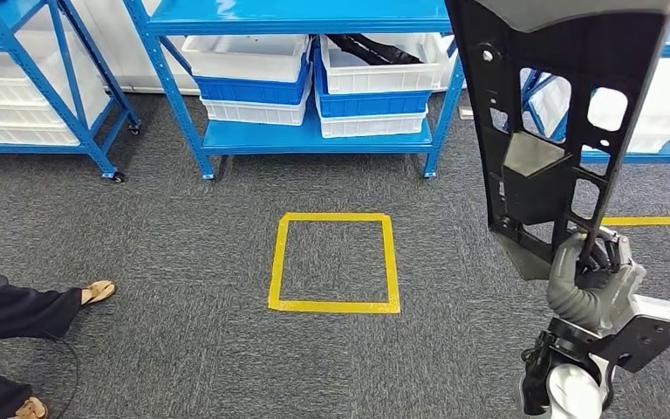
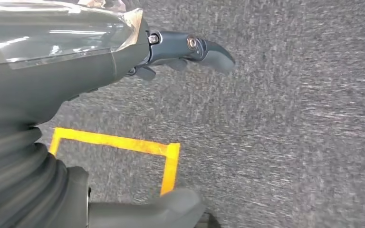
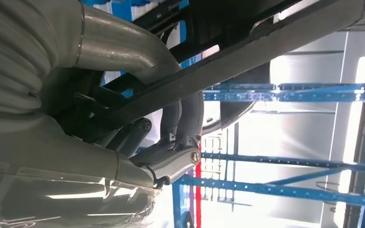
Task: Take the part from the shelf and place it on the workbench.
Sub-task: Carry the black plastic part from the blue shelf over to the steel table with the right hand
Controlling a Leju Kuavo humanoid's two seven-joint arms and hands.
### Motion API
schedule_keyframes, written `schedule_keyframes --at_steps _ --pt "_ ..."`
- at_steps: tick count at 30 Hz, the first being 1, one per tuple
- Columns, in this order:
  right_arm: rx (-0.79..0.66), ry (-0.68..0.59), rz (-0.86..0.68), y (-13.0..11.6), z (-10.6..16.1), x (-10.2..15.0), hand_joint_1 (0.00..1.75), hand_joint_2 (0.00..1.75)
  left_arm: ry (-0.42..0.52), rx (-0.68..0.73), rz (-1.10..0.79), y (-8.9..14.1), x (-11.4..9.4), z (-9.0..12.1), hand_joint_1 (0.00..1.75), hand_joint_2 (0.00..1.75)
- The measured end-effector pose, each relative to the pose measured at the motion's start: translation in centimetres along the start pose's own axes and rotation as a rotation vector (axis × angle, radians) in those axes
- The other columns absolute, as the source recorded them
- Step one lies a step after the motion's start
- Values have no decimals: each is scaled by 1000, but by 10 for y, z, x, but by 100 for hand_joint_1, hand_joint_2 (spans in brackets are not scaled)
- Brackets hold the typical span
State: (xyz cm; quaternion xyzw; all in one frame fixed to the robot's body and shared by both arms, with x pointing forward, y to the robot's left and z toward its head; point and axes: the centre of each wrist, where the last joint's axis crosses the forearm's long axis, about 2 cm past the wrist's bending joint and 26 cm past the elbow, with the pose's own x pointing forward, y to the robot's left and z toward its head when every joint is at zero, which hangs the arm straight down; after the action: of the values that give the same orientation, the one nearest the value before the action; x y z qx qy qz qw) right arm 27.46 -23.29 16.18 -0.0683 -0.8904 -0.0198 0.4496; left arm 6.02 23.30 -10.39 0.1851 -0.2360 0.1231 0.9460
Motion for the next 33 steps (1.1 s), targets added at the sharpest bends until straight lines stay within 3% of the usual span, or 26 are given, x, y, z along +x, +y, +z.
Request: schedule_keyframes --at_steps 6,33 --pt "3 -15 -1 2 -9 2 175 175 -9 -16 16 3 10 -6 0 175" --pt "11 -30 37 7 -17 3 175 175 -31 4 25 2 10 -6 0 175"
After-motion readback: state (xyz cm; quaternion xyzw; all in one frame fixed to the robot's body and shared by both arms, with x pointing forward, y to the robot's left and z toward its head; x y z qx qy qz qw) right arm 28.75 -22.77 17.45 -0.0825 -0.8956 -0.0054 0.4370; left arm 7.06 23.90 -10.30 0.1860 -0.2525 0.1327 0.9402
